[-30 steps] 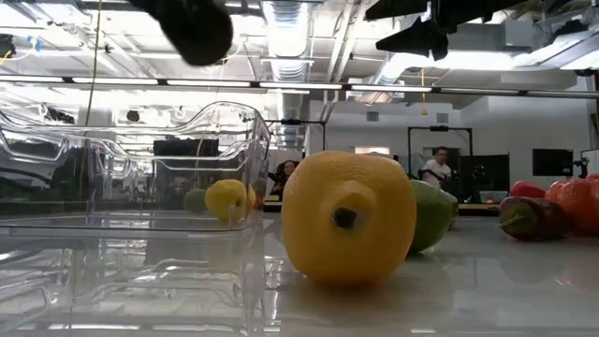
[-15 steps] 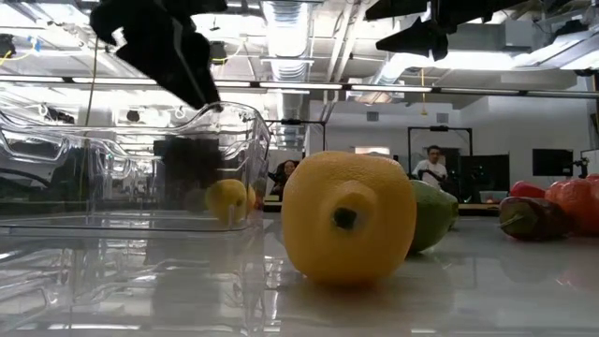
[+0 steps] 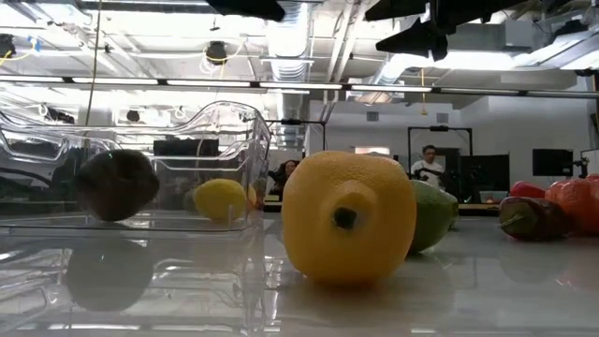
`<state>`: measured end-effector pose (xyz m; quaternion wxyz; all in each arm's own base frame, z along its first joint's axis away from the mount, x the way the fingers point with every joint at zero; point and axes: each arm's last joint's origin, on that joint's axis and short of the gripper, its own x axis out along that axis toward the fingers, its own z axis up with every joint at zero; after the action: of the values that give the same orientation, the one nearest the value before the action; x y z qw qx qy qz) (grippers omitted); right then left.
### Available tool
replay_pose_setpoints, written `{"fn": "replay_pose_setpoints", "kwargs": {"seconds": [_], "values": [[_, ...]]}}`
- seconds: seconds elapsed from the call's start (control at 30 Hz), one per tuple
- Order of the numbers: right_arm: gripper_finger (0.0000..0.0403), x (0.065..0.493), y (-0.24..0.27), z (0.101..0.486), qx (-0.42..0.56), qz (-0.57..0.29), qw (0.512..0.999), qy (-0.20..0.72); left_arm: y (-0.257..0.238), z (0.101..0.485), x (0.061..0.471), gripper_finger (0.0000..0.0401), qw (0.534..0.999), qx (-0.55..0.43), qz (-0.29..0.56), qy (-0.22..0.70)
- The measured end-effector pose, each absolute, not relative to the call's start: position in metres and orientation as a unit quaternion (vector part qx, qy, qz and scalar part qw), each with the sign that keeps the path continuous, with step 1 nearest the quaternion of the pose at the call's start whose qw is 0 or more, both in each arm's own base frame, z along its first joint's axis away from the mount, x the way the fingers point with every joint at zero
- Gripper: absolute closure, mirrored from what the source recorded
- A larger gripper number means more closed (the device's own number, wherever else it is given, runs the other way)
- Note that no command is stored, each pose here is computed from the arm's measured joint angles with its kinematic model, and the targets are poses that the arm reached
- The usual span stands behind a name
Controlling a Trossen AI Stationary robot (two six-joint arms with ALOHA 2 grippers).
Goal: Sort produce into baskets
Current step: Put the bottom yellow lemon into the bottom transparent bin
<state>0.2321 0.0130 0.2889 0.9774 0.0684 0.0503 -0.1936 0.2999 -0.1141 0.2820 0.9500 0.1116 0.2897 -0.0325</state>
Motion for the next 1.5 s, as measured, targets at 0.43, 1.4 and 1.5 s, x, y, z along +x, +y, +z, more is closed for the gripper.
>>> {"fn": "replay_pose_setpoints", "kwargs": {"seconds": [0.43, 1.4, 1.5], "values": [[0.0024, 0.228, 0.012, 0.293, 0.063, -0.195, 0.978, 0.045, -0.186, 0.210, 0.367, 0.0010, 0.868, 0.191, -0.209, 0.408], [0.0024, 0.227, 0.013, 0.292, 0.061, -0.194, 0.978, 0.050, -0.196, 0.161, 0.404, 0.0206, 0.820, 0.256, -0.219, 0.462], [0.0024, 0.227, 0.013, 0.292, 0.061, -0.194, 0.978, 0.051, -0.196, 0.164, 0.404, 0.0213, 0.816, 0.256, -0.220, 0.468]]}}
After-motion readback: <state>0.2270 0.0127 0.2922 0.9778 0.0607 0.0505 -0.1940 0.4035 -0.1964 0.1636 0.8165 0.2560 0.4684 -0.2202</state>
